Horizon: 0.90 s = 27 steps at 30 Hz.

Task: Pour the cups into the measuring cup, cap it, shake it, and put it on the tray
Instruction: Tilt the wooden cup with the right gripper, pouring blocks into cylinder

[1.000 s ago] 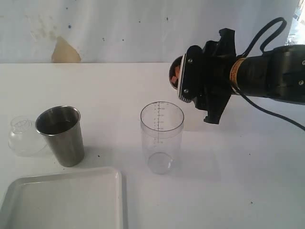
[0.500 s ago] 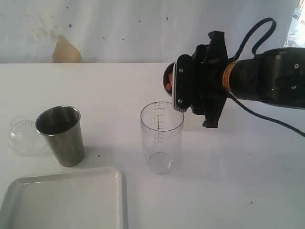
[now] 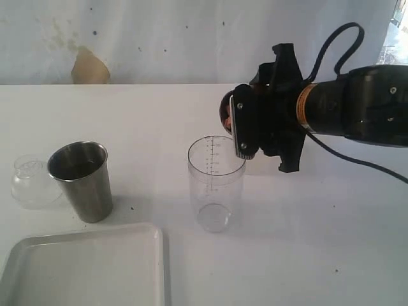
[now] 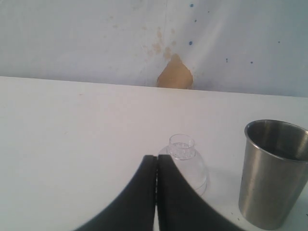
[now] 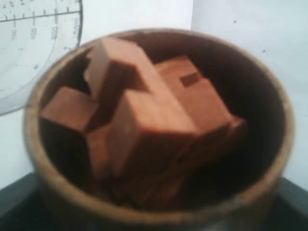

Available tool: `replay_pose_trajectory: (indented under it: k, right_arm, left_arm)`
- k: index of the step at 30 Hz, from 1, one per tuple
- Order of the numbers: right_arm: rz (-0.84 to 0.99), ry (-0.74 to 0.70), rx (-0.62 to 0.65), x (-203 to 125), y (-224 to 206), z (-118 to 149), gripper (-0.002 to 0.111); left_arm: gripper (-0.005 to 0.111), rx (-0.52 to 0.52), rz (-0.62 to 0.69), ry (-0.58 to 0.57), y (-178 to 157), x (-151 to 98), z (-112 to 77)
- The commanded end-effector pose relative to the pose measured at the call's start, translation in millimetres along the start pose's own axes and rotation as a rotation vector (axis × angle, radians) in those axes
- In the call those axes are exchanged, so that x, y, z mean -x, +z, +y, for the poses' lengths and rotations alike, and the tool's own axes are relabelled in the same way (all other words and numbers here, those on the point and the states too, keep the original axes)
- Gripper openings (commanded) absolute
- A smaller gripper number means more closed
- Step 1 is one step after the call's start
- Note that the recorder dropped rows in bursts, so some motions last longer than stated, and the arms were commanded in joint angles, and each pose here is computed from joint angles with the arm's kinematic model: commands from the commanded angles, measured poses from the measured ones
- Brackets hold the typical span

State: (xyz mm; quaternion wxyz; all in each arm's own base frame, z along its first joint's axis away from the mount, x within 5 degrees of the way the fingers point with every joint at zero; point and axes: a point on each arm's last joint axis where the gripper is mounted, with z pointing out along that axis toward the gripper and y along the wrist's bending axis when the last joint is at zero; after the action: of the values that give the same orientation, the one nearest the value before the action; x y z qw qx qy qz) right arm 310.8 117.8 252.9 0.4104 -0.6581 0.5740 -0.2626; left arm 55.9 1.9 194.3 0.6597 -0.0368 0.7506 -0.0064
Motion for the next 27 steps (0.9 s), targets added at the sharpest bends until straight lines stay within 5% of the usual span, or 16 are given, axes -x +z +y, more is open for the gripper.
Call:
replay_pose_trajectory:
  k: [1, 27]
  right_arm:
    - [-0.016, -0.032, -0.007, 7.1, -3.9, -0.5, 0.0]
    - [-0.028, -0.28, -0.041, 14.2, -5.4, -4.2, 0.0]
  left_arm:
    - [0.001, 0.0, -0.008, 0.004, -0.1, -0.1, 0.1]
    - [0.001, 0.0, -0.008, 0.004, -0.1, -0.1, 0.1]
